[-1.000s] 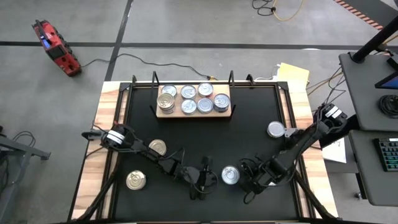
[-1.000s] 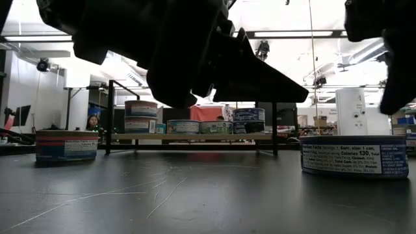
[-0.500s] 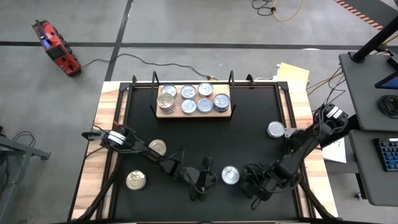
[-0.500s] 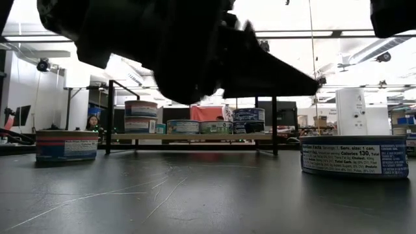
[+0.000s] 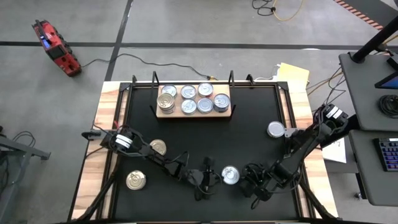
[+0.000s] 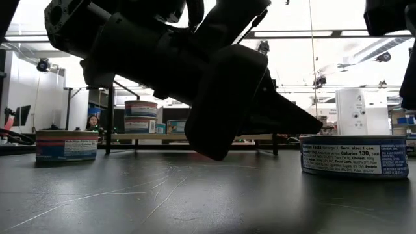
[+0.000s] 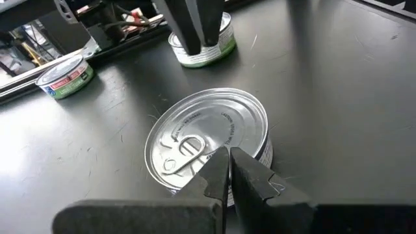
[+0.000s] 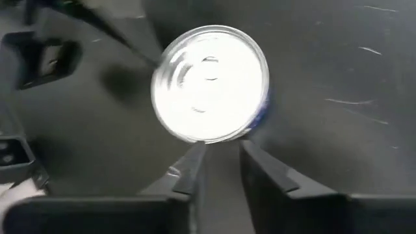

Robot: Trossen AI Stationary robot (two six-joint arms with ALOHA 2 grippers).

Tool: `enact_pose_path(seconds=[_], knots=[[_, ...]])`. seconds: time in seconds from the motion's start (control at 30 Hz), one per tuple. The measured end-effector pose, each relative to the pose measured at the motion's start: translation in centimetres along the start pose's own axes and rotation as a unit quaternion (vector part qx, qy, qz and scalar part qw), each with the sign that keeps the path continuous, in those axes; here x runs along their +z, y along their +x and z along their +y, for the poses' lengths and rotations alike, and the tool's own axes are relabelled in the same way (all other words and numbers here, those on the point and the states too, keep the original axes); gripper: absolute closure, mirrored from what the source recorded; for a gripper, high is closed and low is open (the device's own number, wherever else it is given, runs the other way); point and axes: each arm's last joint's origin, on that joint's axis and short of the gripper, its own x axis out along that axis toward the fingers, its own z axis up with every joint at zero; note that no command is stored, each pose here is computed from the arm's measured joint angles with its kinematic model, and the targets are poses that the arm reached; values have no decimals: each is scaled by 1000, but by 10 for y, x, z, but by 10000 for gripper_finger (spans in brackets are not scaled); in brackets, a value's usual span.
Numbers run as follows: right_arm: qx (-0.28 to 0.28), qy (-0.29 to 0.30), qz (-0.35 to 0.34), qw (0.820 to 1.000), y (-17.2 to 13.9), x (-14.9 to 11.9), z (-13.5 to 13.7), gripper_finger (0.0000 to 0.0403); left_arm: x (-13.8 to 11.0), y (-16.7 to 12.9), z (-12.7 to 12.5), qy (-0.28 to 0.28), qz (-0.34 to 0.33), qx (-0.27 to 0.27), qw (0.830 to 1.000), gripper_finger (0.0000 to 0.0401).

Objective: Stack canned seafood by type on shelf
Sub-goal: Stack the blue tuna can on top of the other blue tuna cans on the shelf

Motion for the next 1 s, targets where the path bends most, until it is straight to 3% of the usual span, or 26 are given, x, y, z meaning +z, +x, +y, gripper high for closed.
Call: enact_pose_path(seconds=[0.23, 0.4, 1.0], knots=[[-29, 41, 0, 999, 12, -3, -19, 225, -3, 0, 0, -14, 8, -1, 1000, 401], [-2, 49, -2, 999, 19, -2, -20, 179, -3, 0, -1, -22, 13, -1, 1000, 401], [11, 51, -16, 998, 27, 13, -20, 126, -10, -2, -5, -45, 21, -6, 999, 401]])
